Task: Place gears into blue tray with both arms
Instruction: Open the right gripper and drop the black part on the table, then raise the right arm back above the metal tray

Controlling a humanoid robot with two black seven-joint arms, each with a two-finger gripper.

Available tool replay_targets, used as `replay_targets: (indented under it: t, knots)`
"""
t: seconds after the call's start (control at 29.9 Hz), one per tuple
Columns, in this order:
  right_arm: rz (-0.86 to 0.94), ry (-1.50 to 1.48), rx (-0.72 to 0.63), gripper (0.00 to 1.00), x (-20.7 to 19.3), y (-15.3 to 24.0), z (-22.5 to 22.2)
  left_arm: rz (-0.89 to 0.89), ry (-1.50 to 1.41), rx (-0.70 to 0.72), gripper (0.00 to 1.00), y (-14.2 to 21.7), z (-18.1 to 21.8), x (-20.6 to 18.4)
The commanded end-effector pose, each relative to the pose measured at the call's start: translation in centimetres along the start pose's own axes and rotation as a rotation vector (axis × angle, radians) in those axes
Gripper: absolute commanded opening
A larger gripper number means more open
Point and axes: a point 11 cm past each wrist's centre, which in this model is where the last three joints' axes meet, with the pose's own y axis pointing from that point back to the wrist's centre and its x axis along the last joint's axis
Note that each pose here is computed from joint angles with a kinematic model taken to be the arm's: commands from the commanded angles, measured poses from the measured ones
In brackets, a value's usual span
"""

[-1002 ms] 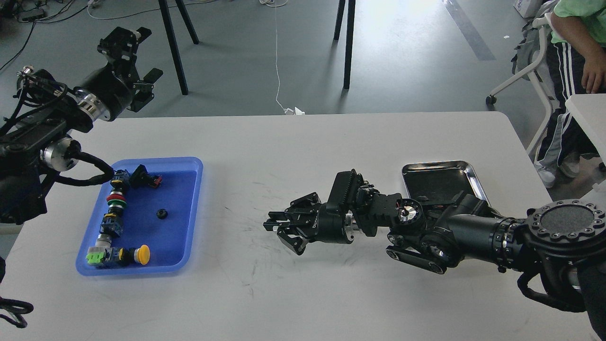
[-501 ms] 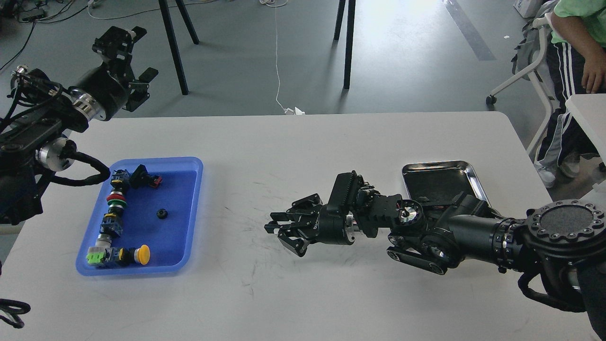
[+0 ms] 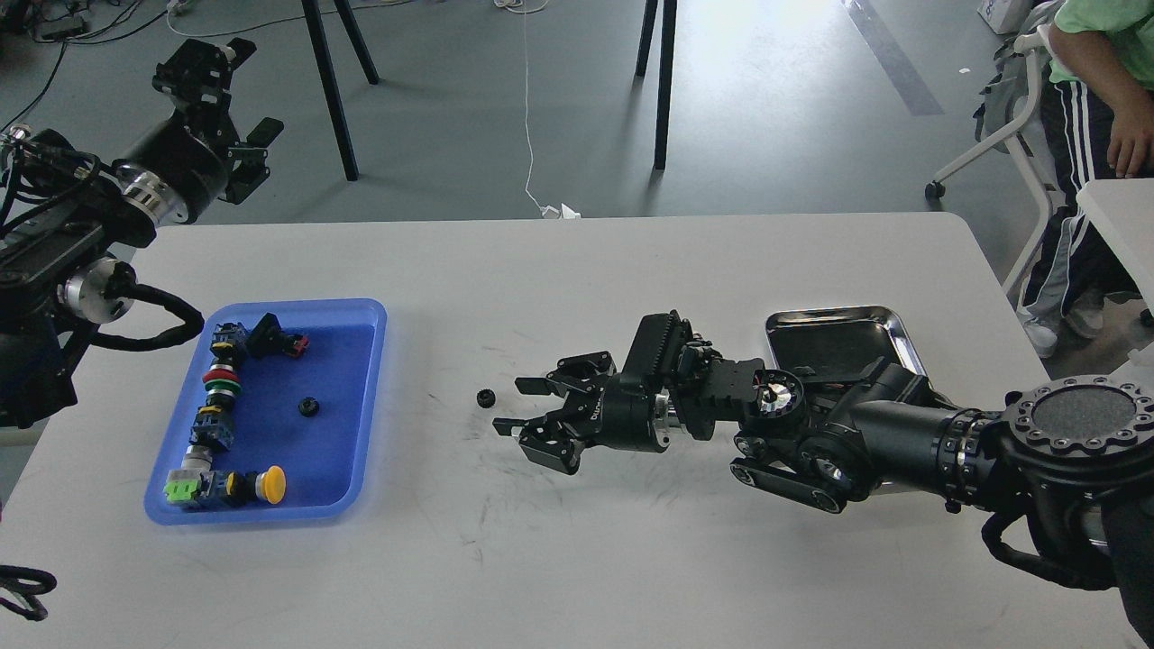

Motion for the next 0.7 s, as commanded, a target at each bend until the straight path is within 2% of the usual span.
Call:
replay_targets:
  t: [0.0, 0.3, 0.47, 0.67]
  knots:
    - [0.036, -0.018, -0.012, 0.66, 0.8, -0.1, 0.2, 0.011, 0.003, -0.006, 0.99, 0.1, 0.1, 0.3]
    - [0.258, -0.219, -0.109, 0.68, 6.1, -0.2, 2.4, 0.061, 0.076, -0.051, 0.97, -0.2, 0.4, 0.4]
    - [0.329, -0.283, -0.132, 0.68, 7.7, 0.0, 3.0, -0.062, 0.145, -0.053, 0.98, -0.9, -0.1, -2.5]
    - [0.382, -0.306, -0.145, 0.68, 9.1, 0.2, 3.6, 0.005, 0.179, -0.077, 0.97, -1.0, -0.1, -1.9]
